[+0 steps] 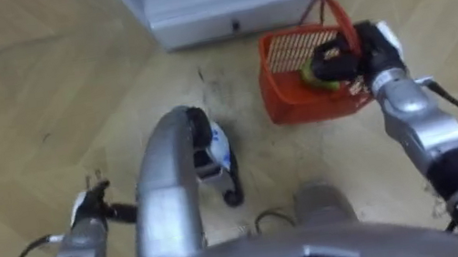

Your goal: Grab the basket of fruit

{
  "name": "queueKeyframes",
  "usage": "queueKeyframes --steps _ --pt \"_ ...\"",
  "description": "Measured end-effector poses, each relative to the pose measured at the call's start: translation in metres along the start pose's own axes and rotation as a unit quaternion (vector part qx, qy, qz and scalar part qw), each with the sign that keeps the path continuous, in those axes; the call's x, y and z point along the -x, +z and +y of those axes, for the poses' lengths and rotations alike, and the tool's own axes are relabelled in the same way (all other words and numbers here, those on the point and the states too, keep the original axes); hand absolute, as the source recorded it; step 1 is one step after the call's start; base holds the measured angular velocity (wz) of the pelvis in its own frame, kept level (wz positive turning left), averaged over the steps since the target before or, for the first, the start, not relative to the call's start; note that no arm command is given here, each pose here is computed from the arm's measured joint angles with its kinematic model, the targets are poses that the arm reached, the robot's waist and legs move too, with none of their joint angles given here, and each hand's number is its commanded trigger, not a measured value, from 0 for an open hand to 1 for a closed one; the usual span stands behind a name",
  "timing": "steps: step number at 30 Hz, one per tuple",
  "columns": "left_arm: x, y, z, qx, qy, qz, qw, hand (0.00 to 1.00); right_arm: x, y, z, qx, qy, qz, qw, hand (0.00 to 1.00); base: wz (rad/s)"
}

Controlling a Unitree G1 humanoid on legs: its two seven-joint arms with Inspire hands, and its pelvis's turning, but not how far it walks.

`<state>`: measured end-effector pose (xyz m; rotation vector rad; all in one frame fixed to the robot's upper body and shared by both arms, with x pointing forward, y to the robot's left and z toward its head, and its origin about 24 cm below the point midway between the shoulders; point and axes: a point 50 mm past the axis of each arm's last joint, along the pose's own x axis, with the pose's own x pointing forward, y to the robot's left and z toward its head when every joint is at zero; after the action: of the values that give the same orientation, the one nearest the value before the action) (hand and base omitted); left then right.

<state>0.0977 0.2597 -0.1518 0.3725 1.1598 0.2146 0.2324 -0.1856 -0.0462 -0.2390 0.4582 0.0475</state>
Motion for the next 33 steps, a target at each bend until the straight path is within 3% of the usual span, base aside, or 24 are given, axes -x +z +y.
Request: queueKeyframes --steps 3,6,10,17,21,26,33 --pt "0.004 -0.023 0.011 0.015 0.027 0.03 0.999 0.0 0.015 -0.004 0.005 0.001 0.013 -0.022 1.0 1.0 -0.8" --pt "0.004 -0.02 0.016 0.019 0.037 0.019 0.999 0.0 0.034 -0.005 0.002 -0.009 0.01 -0.043 0.999 1.0 -0.07" --pt "0.004 -0.013 0.01 0.04 0.029 -0.001 0.999 0.0 0.037 0.002 0.003 -0.011 0.031 -0.059 0.998 1.0 -0.2" --pt "0.013 -0.048 0.007 0.027 0.026 0.051 0.998 0.0 0.05 -0.003 -0.008 0.013 0.041 -0.051 0.998 1.0 0.03" --pt "0.019 -0.071 0.002 0.002 0.024 0.094 0.995 0.0 0.056 0.022 -0.007 0.031 0.047 -0.115 0.992 1.0 -0.37" --pt "0.015 -0.06 0.006 0.005 0.026 0.075 0.997 0.0 0.057 0.031 -0.015 0.014 0.044 -0.134 0.99 1.0 0.32" --pt "0.019 -0.07 0.009 0.024 0.031 0.091 0.995 0.0 0.059 0.033 -0.017 0.017 0.066 -0.137 0.988 1.0 0.03"
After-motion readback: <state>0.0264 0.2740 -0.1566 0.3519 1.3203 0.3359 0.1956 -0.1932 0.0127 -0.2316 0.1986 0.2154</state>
